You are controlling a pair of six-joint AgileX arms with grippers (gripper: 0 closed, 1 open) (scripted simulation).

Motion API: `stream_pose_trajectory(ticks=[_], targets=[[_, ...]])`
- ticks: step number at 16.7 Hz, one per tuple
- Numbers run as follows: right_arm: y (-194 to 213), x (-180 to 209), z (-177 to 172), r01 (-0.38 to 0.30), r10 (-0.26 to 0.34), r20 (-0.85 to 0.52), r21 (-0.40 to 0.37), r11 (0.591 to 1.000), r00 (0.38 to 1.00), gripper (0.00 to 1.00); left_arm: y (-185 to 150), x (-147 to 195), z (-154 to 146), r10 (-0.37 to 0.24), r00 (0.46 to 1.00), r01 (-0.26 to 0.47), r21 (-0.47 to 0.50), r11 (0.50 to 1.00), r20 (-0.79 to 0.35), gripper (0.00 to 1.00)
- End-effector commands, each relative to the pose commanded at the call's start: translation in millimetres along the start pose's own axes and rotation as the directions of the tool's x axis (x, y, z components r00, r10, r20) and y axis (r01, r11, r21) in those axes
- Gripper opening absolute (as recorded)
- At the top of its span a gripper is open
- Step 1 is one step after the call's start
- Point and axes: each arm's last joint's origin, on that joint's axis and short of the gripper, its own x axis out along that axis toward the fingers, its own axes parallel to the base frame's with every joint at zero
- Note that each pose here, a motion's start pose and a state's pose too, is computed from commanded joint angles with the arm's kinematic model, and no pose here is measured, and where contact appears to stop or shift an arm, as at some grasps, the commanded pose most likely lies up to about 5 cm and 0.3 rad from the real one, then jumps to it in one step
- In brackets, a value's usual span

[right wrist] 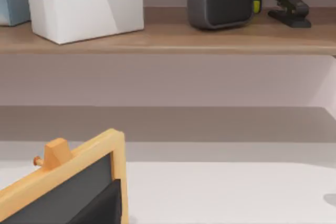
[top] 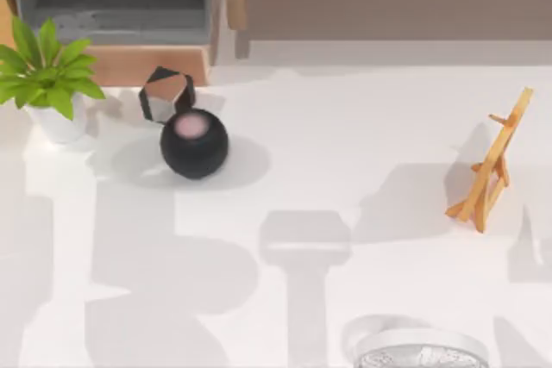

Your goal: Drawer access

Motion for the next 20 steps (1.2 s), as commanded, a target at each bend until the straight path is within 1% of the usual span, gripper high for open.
stream_pose_trajectory(ticks=[2,4,6,8,10,11,17,20], targets=[[0.0,0.0,0.0,0.0,0.0,0.0,0.0,1.0,1.0,1.0,0.6,22.1,-35.2,-0.012,1.0,0.01,0.202,0.979,0.008,1.0],[0.0,0.0,0.0,0.0,0.0,0.0,0.0,1.0,1.0,1.0,-3.3,39.1,-68.1,-0.03,0.999,0.019,0.371,0.928,0.026,1.0],[0.0,0.0,0.0,0.0,0.0,0.0,0.0,1.0,1.0,1.0,-10.8,51.2,-97.0,-0.054,0.997,0.024,0.495,0.868,0.046,1.0],[0.0,0.0,0.0,0.0,0.0,0.0,0.0,1.0,1.0,1.0,-18.8,59.2,-119.1,-0.075,0.995,0.022,0.577,0.816,0.068,1.0],[0.0,0.0,0.0,0.0,0.0,0.0,0.0,1.0,1.0,1.0,-25.1,63.9,-131.9,-0.09,0.992,0.015,0.624,0.781,0.088,1.0],[0.0,0.0,0.0,0.0,0.0,0.0,0.0,1.0,1.0,1.0,-27.0,65.2,-134.9,-0.094,0.991,0.013,0.634,0.773,0.094,1.0],[0.0,0.0,0.0,0.0,0.0,0.0,0.0,1.0,1.0,1.0,-29.2,66.2,-134.3,-0.1,0.99,0.016,0.637,0.771,0.097,1.0],[0.0,0.0,0.0,0.0,0.0,0.0,0.0,1.0,1.0,1.0,-29.0,76.7,-134.2,-0.096,0.991,0.012,0.638,0.77,0.097,1.0]])
